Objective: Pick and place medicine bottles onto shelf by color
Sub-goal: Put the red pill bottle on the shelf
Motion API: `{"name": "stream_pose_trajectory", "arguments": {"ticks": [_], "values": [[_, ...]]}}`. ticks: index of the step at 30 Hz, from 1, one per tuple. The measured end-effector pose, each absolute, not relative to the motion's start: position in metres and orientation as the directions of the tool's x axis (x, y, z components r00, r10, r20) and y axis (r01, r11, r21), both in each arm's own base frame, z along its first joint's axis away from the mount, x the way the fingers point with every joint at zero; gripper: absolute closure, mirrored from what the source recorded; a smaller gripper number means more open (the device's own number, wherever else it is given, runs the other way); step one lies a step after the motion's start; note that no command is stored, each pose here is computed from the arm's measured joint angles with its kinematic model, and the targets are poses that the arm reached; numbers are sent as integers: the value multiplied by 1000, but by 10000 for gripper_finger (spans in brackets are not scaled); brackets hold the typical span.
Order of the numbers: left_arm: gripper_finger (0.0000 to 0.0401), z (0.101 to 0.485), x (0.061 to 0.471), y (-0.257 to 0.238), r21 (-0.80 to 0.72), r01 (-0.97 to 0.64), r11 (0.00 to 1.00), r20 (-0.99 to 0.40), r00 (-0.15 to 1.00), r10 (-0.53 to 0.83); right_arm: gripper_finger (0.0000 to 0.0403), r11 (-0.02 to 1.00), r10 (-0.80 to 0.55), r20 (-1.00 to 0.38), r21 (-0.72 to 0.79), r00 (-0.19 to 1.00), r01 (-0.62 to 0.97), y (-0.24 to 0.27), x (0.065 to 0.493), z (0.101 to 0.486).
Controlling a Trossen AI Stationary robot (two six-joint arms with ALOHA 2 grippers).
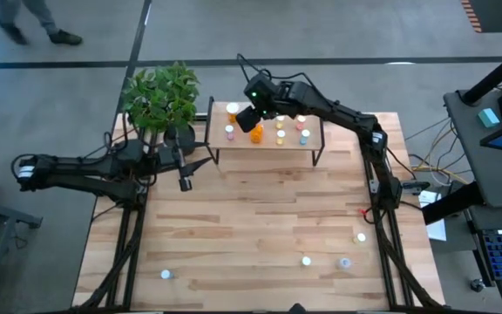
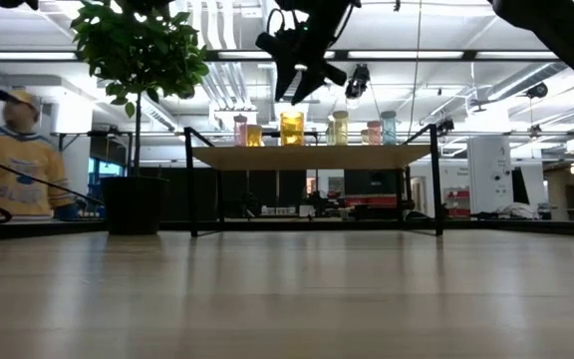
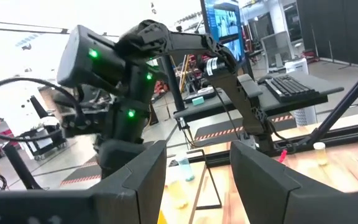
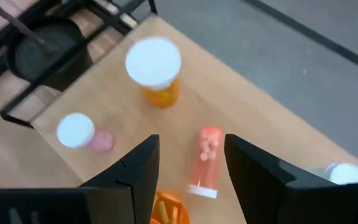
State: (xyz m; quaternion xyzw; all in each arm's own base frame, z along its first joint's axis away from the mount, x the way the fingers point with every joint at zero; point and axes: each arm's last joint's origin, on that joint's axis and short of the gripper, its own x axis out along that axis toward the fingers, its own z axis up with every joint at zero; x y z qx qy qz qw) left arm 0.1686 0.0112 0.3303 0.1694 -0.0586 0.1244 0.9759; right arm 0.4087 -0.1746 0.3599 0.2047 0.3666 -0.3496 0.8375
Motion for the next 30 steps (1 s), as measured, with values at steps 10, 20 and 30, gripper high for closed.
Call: {"name": "stream_pose_trajectory", "arguments": {"ticks": [10,20,30], "values": [[239,329,168,11,318,-257,913,141,965,223,229,632,-480,-764,40,431,774,-181,413,336],[239,326,174,11,319,-254,913,131,966,222,238,612,-405,-764,181,502,770,-204,408,336],[239,327,173,11,323,-254,912,132,966,222,245,609,-319,-825,199,467,768,-209,415,312]]}}
